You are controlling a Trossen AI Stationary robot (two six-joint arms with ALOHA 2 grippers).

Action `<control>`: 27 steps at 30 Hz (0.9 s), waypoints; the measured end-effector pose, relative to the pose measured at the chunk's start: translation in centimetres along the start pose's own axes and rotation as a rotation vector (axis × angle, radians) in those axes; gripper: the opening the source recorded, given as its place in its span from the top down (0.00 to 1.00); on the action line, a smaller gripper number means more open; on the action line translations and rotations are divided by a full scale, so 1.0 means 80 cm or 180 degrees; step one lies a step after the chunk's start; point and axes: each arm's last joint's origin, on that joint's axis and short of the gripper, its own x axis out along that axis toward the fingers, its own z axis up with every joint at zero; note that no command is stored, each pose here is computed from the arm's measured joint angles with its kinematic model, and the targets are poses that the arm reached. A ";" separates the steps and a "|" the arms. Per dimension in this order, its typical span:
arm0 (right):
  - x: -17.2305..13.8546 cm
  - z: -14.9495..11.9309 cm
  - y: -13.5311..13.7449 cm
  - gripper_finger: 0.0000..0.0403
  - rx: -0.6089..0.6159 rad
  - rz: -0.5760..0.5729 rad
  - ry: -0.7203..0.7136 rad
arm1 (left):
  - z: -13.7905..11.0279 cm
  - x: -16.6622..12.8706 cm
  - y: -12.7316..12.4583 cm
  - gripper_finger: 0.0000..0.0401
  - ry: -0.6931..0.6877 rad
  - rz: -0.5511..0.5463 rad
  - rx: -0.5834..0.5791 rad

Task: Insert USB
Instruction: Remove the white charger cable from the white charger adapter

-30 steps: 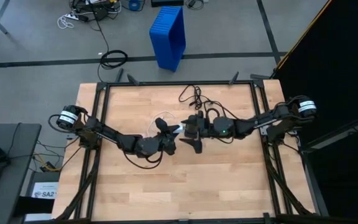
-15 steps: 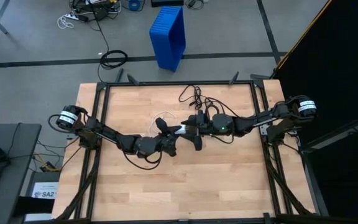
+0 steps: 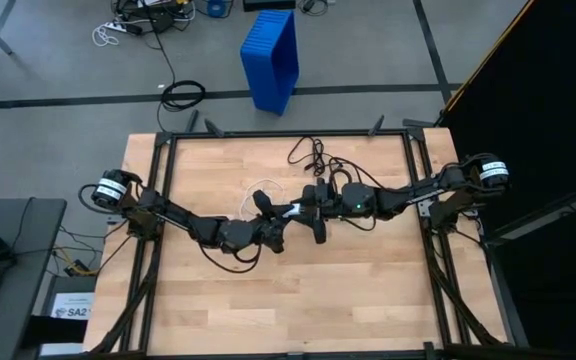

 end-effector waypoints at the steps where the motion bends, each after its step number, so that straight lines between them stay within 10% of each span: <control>1: 0.000 0.000 -0.001 0.60 0.0003 0.0033 0.0009 | 0.000 0.000 0.000 0.80 0.0004 -0.0002 -0.0004; 15: 0.000 0.000 -0.017 0.65 -0.0068 -0.0100 0.0118 | 0.006 -0.020 -0.008 0.57 0.0497 0.0388 0.0212; 27: 0.000 -0.002 -0.018 0.65 -0.0073 -0.0121 0.0154 | -0.008 -0.011 -0.011 0.56 0.0657 0.0273 0.0097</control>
